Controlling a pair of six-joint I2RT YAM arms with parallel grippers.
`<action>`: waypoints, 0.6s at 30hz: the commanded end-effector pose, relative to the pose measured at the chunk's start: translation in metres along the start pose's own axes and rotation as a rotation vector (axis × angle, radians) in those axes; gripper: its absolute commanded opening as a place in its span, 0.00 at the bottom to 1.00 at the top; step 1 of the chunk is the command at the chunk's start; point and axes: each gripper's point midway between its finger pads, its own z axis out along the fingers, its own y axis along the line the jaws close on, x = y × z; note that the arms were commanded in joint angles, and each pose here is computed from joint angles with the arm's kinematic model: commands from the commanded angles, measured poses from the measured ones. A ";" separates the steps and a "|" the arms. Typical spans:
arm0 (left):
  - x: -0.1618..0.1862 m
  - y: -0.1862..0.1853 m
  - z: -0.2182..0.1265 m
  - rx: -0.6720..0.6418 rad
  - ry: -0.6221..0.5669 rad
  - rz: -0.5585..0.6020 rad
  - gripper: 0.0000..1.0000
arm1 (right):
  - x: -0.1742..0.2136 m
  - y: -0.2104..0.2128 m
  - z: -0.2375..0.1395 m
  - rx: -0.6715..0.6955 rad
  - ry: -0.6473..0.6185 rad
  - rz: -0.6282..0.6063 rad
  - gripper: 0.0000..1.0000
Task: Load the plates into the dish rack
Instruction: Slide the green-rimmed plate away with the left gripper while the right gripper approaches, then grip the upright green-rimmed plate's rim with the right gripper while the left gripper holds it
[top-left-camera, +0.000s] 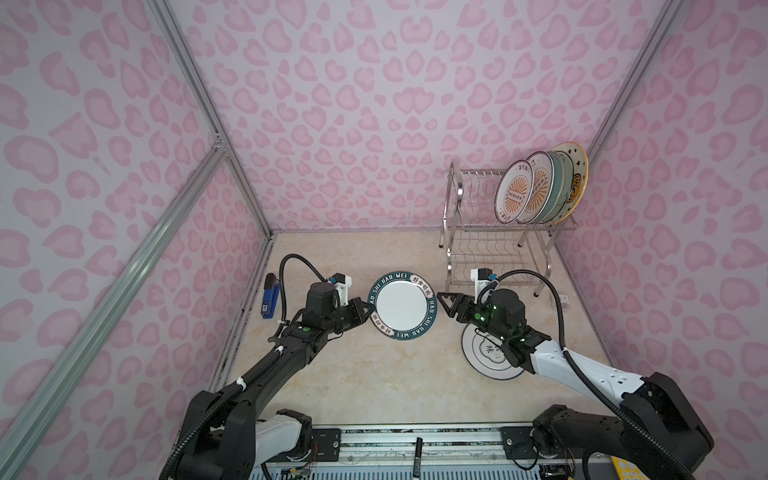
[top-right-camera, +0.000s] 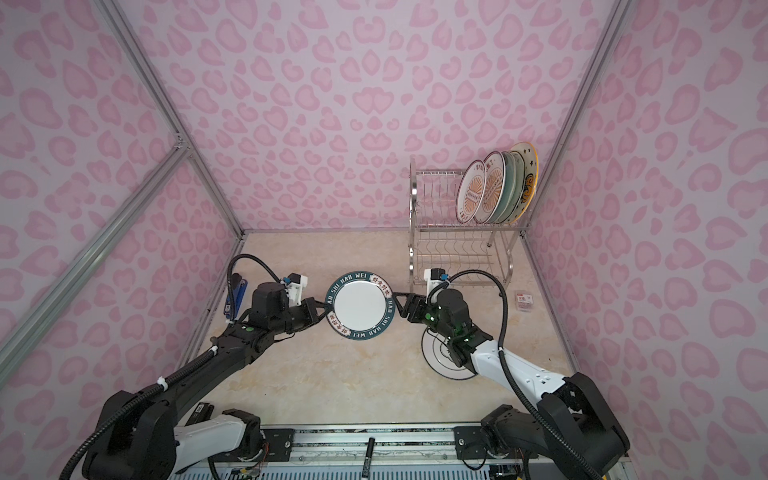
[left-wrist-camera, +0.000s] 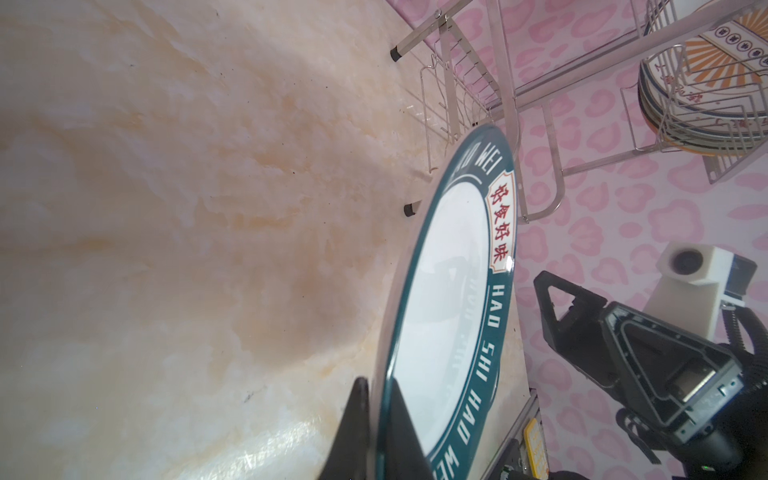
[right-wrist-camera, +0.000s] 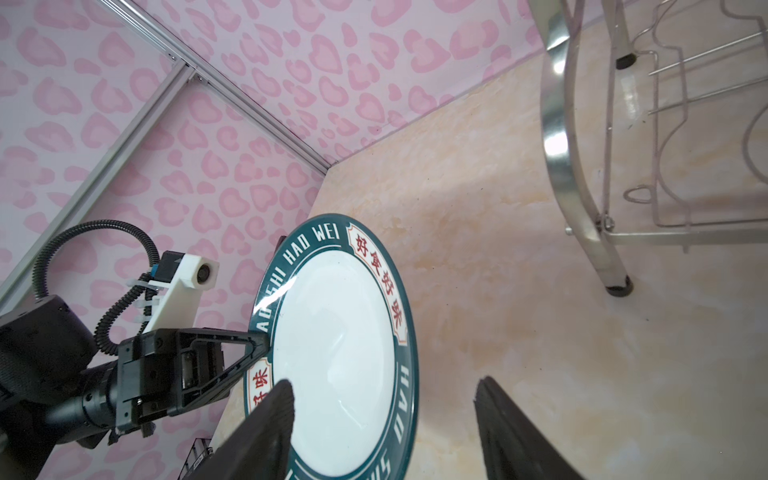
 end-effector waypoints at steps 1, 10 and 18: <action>-0.014 -0.021 -0.004 0.085 -0.059 0.043 0.03 | -0.003 0.006 0.002 -0.035 -0.016 0.018 0.69; -0.019 -0.031 -0.010 0.127 -0.101 0.056 0.03 | 0.009 0.004 0.013 -0.063 0.012 0.054 0.66; -0.021 -0.036 -0.011 0.153 -0.105 0.064 0.03 | 0.017 0.014 0.025 -0.112 0.039 0.067 0.56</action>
